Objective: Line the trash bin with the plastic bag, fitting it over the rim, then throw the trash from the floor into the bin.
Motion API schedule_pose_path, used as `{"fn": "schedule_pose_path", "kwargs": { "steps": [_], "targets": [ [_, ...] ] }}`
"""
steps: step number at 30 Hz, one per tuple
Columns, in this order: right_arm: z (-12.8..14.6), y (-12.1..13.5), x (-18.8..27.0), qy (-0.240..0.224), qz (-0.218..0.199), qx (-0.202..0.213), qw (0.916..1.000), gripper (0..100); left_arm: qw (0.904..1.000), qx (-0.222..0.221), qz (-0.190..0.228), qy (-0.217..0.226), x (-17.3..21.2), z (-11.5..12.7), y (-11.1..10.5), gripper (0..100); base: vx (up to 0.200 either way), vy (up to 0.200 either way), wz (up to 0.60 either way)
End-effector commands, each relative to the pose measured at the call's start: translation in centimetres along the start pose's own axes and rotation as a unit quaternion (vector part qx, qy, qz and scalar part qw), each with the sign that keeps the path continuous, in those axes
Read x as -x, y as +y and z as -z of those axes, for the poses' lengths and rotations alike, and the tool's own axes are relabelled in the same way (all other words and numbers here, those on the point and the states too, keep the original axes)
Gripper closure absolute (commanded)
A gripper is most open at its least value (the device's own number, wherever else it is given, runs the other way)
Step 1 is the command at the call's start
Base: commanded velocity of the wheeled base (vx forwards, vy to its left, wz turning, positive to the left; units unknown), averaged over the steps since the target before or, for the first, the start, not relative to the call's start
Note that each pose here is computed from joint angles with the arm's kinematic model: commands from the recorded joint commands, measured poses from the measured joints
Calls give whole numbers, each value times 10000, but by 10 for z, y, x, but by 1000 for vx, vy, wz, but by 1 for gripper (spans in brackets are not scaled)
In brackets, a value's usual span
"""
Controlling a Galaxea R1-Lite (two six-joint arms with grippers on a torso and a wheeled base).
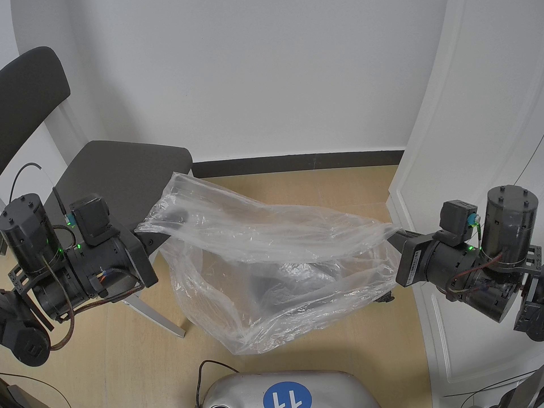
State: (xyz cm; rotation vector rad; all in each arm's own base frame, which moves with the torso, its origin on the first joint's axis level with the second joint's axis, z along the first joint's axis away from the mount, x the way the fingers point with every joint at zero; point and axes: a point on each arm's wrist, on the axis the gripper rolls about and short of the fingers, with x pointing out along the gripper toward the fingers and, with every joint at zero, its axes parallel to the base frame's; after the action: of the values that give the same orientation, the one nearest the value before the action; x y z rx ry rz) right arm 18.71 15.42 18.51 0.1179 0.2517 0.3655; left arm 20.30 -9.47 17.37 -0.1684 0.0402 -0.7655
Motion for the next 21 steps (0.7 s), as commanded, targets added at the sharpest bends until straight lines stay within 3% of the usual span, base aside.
{"fn": "schedule_pose_path", "kwargs": {
  "steps": [1,8,11,14,16,21],
  "targets": [
    [8,-8,-19,240,162,368,9989,100,9998,68,-49,155,-20,8,10,100,0,0,0],
    [-4,-27,-25,103,506,575,9970,100,9995,-36,-269,133,-45,5,32,100,0,0,0],
    [-1,-39,-32,199,761,535,9955,100,9972,-71,-483,572,-51,17,47,100,0,0,0],
    [0,-41,-33,210,800,529,9952,100,9966,-89,-520,632,-52,19,50,100,0,0,0],
    [0,-50,-33,224,967,484,9939,100,9935,-256,-715,849,-51,29,64,100,0,0,0],
    [10,-52,-28,389,968,516,9932,100,9927,-284,-717,928,-39,31,60,100,0,0,0]
  ]
}}
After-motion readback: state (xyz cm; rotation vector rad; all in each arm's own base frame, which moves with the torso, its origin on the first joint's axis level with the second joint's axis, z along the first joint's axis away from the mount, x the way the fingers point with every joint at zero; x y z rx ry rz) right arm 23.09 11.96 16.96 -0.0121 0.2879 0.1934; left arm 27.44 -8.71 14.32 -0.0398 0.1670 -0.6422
